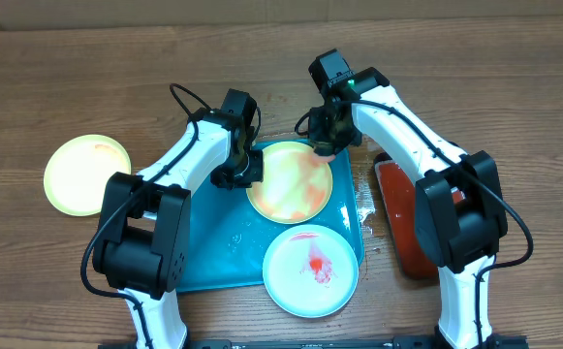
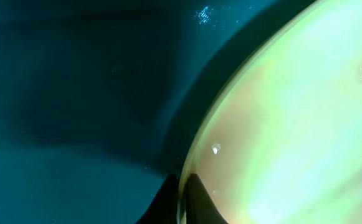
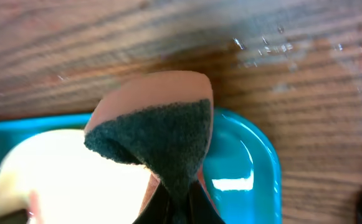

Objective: Clean dirty plates on tray and stack at the side

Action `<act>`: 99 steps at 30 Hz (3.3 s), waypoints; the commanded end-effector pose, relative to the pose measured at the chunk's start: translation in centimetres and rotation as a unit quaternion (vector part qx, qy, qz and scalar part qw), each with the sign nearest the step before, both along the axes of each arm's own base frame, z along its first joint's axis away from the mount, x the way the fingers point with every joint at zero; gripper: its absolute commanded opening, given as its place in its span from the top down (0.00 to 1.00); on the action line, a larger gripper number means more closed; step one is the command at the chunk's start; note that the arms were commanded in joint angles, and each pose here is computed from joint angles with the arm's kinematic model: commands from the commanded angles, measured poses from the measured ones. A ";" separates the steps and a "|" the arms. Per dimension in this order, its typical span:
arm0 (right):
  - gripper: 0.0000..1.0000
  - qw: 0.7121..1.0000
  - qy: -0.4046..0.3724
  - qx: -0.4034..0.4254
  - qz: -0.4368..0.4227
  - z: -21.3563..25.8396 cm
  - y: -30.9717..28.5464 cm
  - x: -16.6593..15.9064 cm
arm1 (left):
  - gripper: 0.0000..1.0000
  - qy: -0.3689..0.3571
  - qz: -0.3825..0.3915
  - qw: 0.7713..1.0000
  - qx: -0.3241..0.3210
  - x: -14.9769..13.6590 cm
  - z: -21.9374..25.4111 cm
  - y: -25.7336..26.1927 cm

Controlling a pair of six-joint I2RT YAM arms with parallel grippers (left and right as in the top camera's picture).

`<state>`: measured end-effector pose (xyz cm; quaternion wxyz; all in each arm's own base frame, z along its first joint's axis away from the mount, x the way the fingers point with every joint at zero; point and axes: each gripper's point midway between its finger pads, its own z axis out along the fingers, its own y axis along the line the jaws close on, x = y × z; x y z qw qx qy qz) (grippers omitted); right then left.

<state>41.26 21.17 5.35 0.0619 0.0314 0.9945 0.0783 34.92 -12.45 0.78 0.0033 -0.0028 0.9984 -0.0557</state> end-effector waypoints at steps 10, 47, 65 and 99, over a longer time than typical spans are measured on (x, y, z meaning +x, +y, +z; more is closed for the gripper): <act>0.96 0.992 -0.047 -0.098 -0.070 10.7 -5.4 -1.3 | 0.95 -0.011 0.027 0.997 0.073 0.0 0.0 3.1; 0.96 0.949 0.102 -0.207 -0.216 5.2 -16.7 -12.7 | 0.96 -0.264 0.025 0.904 0.336 -2.3 25.3 8.9; 0.96 0.937 0.121 -0.157 -0.288 -0.4 -21.2 -18.0 | 0.95 -0.305 -0.184 0.773 0.525 -0.9 26.4 1.9; 0.96 0.947 0.106 -0.144 -0.268 -0.5 -20.8 -17.1 | 0.96 -0.314 -0.249 0.699 0.593 -1.2 27.9 -0.4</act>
